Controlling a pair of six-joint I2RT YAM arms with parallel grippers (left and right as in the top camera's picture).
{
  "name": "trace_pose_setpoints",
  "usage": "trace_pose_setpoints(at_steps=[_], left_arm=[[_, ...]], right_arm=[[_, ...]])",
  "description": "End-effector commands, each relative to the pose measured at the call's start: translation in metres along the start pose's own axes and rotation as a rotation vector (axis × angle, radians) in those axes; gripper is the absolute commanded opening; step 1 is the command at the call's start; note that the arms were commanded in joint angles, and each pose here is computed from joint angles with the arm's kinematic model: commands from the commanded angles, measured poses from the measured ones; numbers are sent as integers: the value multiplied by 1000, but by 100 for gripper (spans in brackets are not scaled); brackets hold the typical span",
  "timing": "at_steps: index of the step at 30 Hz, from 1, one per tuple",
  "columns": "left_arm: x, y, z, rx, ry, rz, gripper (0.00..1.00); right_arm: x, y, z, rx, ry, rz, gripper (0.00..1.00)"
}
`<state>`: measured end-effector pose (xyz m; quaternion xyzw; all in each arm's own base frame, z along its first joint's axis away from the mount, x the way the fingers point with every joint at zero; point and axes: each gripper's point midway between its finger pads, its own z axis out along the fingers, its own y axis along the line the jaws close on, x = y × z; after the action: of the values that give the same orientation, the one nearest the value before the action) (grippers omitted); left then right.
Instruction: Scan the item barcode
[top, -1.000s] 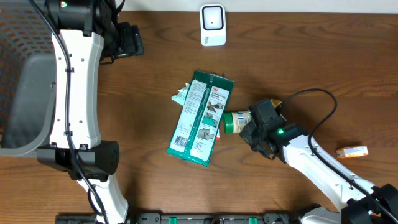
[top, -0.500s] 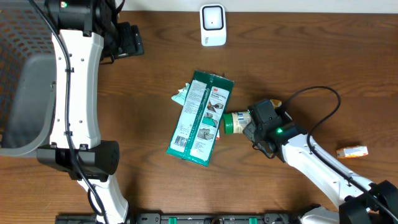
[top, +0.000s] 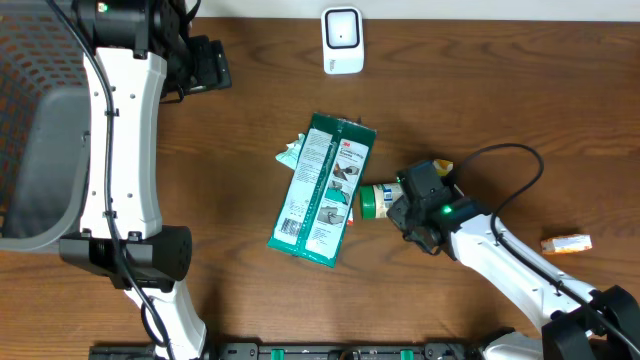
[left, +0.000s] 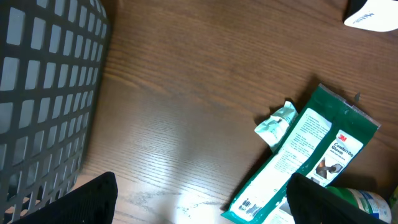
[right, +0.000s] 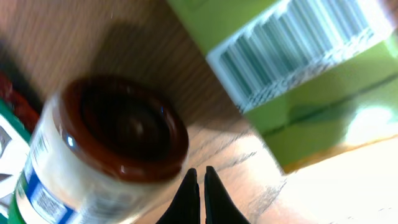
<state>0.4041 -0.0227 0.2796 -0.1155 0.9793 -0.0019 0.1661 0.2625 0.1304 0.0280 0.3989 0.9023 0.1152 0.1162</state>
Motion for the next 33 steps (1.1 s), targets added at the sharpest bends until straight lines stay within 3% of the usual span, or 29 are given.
trace_pose_setpoints(at_steps=[1, 17, 25, 29, 30, 32, 33], left_arm=[[2, 1, -7, 1, -12, -10, 87], [2, 1, -7, 1, -12, -10, 87], [2, 1, -7, 1, -12, -10, 87], [2, 1, -7, 1, -12, -10, 87], [2, 1, -7, 1, -12, -10, 87], [2, 1, -7, 1, -12, -10, 87], [2, 1, -7, 1, -12, -10, 87]], right_arm=[[2, -3, 4, 15, -23, 7, 1], [-22, 23, 4, -75, -153, -83, 1], [-29, 44, 7, -132, -204, -317, 1], [-33, 58, 1, -160, -251, -551, 1], [-34, 62, -1, -168, -262, -613, 2], [-34, 70, -11, -183, -286, -734, 17], [-34, 75, -19, -199, -296, -796, 32]])
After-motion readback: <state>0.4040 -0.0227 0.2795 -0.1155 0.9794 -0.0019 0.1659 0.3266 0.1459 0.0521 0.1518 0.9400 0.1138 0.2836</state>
